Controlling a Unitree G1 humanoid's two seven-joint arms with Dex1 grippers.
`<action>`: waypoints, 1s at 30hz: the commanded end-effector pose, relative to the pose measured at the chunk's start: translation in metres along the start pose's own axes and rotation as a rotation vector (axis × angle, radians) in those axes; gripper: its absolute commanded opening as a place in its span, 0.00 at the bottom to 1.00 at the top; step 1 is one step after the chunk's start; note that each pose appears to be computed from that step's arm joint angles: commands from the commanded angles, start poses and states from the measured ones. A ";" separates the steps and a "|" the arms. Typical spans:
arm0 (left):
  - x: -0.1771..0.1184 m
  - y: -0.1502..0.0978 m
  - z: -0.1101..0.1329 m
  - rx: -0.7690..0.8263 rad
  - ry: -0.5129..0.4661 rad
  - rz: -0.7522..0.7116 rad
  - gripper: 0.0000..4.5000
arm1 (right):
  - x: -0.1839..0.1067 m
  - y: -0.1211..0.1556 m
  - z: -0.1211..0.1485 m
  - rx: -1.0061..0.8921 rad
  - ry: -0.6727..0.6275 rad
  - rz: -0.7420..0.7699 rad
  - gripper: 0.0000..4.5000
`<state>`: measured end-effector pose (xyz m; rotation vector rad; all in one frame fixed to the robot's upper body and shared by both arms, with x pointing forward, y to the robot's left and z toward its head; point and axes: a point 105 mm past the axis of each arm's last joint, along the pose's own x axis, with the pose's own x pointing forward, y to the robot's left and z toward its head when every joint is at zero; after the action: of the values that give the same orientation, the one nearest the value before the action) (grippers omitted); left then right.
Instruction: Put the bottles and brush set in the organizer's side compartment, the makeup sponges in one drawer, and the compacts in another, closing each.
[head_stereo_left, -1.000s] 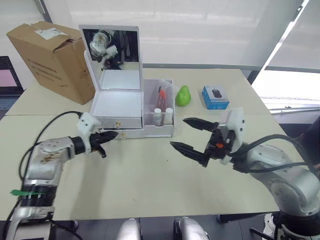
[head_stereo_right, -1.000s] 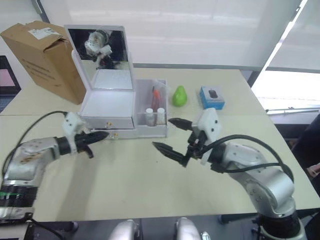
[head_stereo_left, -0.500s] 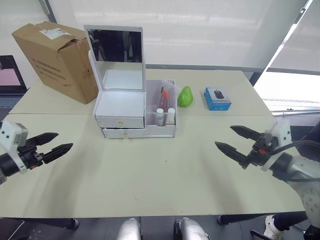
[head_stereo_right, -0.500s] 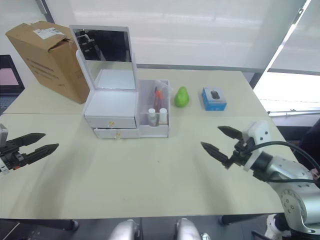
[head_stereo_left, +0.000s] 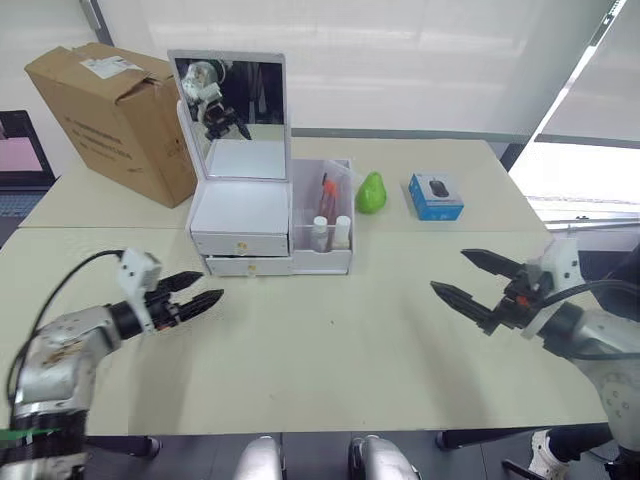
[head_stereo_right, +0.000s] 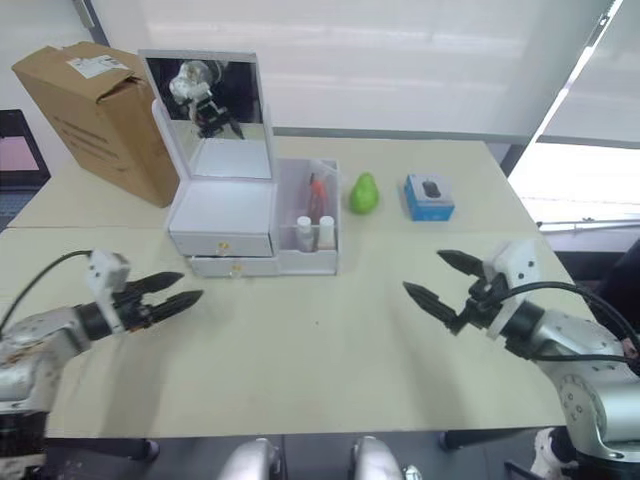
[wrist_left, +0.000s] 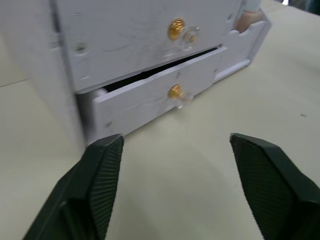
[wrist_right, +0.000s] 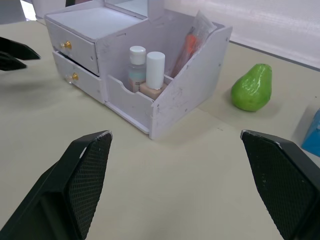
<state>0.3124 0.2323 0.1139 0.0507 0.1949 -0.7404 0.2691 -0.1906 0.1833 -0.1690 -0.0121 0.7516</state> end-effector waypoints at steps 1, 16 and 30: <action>0.009 0.006 0.001 0.037 0.006 0.008 0.44 | 0.003 0.006 0.015 -0.029 -0.040 0.014 1.00; 0.017 0.048 0.008 0.132 -0.001 0.236 0.01 | 0.010 0.020 0.020 -0.016 -0.055 0.043 1.00; -0.056 0.019 0.032 0.137 -0.030 0.124 0.05 | -0.014 0.001 0.016 -0.020 -0.016 -0.024 1.00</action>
<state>0.2998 0.2719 0.1191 0.1430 0.2095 -0.6208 0.2601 -0.1861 0.1864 -0.1659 0.0058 0.7536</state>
